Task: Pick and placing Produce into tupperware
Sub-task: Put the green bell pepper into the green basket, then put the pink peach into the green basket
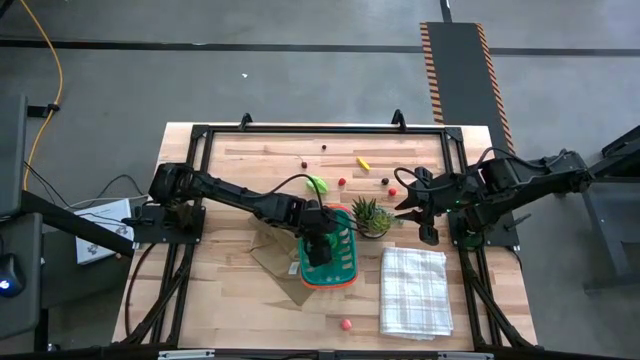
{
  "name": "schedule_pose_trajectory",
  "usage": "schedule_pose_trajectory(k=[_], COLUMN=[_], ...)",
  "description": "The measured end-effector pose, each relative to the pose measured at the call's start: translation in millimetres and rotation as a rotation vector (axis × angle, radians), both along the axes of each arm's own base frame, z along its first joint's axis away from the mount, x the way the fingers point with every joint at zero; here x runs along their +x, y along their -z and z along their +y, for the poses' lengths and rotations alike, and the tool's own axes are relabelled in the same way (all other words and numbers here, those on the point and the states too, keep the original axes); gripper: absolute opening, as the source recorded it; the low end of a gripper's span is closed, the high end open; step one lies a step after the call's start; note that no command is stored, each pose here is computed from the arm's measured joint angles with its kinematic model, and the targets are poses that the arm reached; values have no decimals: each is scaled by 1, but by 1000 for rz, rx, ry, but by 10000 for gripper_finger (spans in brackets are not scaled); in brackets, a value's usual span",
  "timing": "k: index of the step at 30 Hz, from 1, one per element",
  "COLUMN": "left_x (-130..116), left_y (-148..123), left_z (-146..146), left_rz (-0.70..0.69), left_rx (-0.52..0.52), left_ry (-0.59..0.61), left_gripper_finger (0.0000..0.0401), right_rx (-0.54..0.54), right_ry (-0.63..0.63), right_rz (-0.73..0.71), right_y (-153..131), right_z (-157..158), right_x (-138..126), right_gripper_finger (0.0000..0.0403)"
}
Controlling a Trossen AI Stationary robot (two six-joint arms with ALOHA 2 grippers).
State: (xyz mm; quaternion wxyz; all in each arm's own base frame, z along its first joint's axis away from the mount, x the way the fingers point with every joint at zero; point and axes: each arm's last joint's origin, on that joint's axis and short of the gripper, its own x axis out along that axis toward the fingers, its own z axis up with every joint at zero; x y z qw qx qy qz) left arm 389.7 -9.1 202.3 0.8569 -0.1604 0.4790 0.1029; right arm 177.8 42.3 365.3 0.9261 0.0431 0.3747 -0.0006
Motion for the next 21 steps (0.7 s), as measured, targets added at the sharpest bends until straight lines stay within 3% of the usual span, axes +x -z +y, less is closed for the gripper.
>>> schedule_pose_trajectory(k=[9, 21], left_x=[3, 4], left_y=[-2, -3], left_z=[0, 0], left_rz=[-32, -52], left_rx=[0, -8], left_ry=[0, -6], left_gripper_finger=[277, 258], right_rx=[7, 12], right_ry=[6, 3], right_rz=[0, 1], right_y=[0, 0], right_z=[0, 0], right_x=[0, 0], right_gripper_finger=[90, 90])
